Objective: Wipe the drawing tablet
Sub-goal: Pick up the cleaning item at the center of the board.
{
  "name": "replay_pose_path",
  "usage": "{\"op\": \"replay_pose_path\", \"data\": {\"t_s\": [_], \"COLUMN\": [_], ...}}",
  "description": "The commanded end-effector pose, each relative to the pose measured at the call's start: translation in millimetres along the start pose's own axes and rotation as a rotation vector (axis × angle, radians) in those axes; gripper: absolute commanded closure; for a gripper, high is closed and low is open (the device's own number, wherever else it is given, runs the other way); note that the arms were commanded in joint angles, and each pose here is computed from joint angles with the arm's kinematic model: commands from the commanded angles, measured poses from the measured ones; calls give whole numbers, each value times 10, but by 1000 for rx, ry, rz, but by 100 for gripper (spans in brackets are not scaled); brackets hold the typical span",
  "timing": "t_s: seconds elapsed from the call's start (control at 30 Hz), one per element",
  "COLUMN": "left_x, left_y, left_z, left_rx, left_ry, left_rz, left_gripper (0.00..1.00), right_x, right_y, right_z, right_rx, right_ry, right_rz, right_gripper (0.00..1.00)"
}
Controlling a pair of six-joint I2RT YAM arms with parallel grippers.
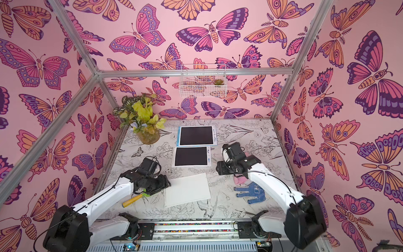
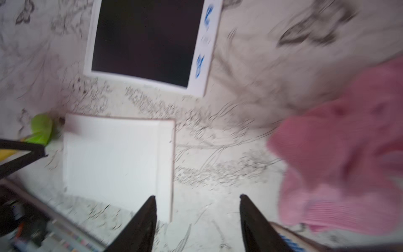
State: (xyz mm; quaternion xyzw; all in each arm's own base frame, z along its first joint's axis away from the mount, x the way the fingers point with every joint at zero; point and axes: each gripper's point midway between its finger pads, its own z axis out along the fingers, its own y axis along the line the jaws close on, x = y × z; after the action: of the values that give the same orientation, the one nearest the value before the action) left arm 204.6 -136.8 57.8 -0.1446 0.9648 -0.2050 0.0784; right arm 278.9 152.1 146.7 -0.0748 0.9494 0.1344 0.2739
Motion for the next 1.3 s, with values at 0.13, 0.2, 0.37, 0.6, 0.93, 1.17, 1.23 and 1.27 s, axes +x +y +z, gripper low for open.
{"op": "replay_pose_path", "data": {"t_s": [0.13, 0.2, 0.37, 0.6, 0.93, 1.17, 1.23, 1.27], "left_x": [-38, -50, -64, -31, 49, 69, 68, 73], "left_y": [-149, -175, -244, -290, -270, -245, -230, -221], "left_z": [-65, -74, -100, -85, -100, -151, -166, -167], "left_rx": [41, 49, 71, 94, 112, 112, 109, 105], "left_ry": [-17, -18, -15, 13, 26, 12, 4, 2], "left_rz": [32, 39, 54, 65, 63, 46, 41, 38], "left_gripper": [32, 32, 32, 32, 33, 33, 33, 34], "right_x": [-203, -127, 94, 238, 68, 39, 37, 41], "right_y": [-818, -867, -952, -1041, -1363, -1338, -1337, -1336], "right_z": [-20, 24, 182, 394, 892, 1204, 1229, 1236], "right_rx": [467, 503, 542, 566, 484, 381, 350, 335], "right_ry": [83, 242, 488, 627, 657, 677, 674, 672], "right_rz": [-263, -312, -315, -318, -212, -135, -103, -85], "right_gripper": [16, 12, 3, 2, 12, 34, 42, 49]}}
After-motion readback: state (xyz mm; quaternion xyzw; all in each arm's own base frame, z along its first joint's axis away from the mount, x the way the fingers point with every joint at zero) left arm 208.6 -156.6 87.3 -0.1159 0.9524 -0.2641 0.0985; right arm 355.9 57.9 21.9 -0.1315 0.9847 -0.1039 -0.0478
